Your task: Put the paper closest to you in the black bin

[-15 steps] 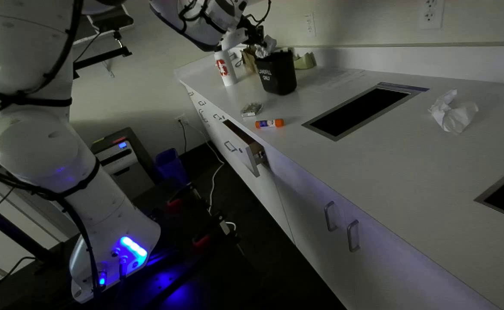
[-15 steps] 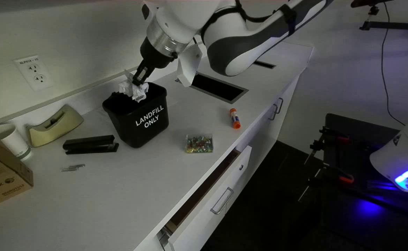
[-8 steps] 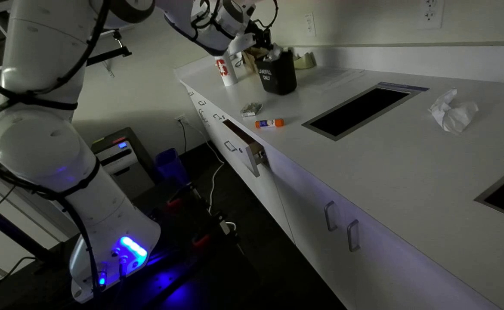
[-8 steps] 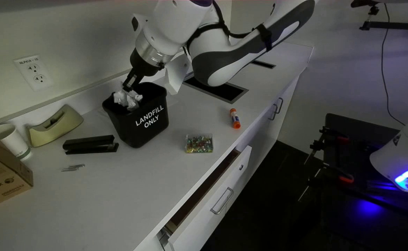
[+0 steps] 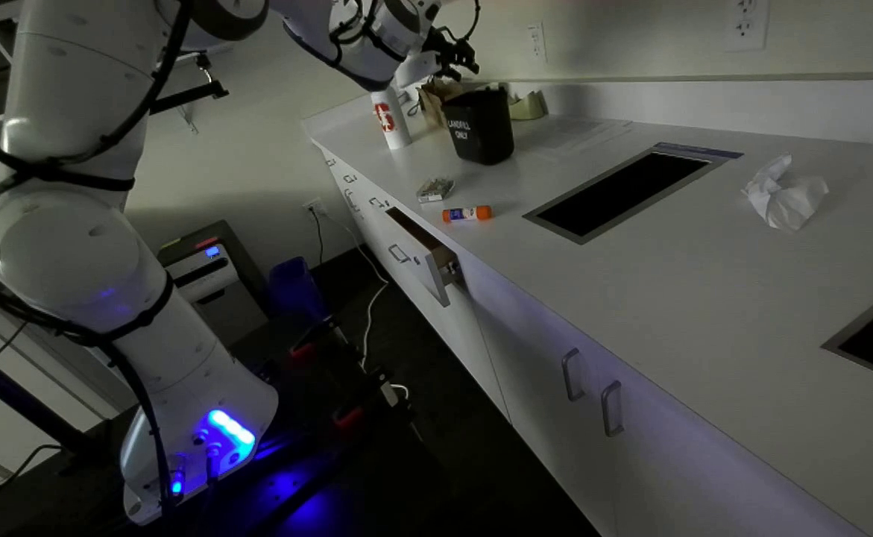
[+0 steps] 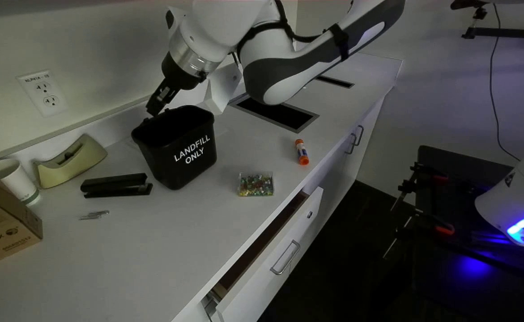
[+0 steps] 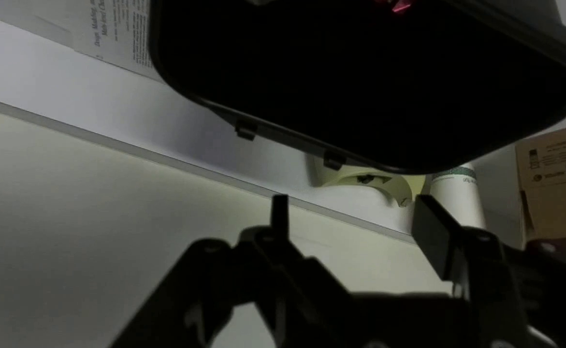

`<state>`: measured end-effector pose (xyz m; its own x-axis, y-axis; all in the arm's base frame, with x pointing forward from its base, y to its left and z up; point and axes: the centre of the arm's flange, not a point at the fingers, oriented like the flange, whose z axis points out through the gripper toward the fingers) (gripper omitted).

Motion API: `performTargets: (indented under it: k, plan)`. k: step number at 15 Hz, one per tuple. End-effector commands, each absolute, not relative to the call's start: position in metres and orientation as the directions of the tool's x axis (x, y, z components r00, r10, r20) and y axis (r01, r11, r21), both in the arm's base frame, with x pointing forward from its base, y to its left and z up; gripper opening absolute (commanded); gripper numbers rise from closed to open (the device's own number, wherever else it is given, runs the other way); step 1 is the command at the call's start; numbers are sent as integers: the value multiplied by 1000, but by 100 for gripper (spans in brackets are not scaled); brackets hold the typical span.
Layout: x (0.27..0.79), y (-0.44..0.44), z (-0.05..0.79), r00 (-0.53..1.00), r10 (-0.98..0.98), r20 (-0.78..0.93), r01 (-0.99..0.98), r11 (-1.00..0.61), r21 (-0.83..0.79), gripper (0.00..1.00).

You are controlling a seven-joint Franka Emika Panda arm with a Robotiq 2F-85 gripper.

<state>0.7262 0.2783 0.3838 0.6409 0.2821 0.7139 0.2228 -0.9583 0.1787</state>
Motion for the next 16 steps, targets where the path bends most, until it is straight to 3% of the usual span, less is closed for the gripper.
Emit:
performTargets:
  k: [1, 5, 16]
  plan:
    - [696, 266, 424, 681, 239, 692, 166, -971, 172, 99]
    - [660, 247, 460, 723, 224, 653, 134, -974, 184, 100]
    - [537, 204, 525, 821, 134, 555, 144, -989, 27, 100]
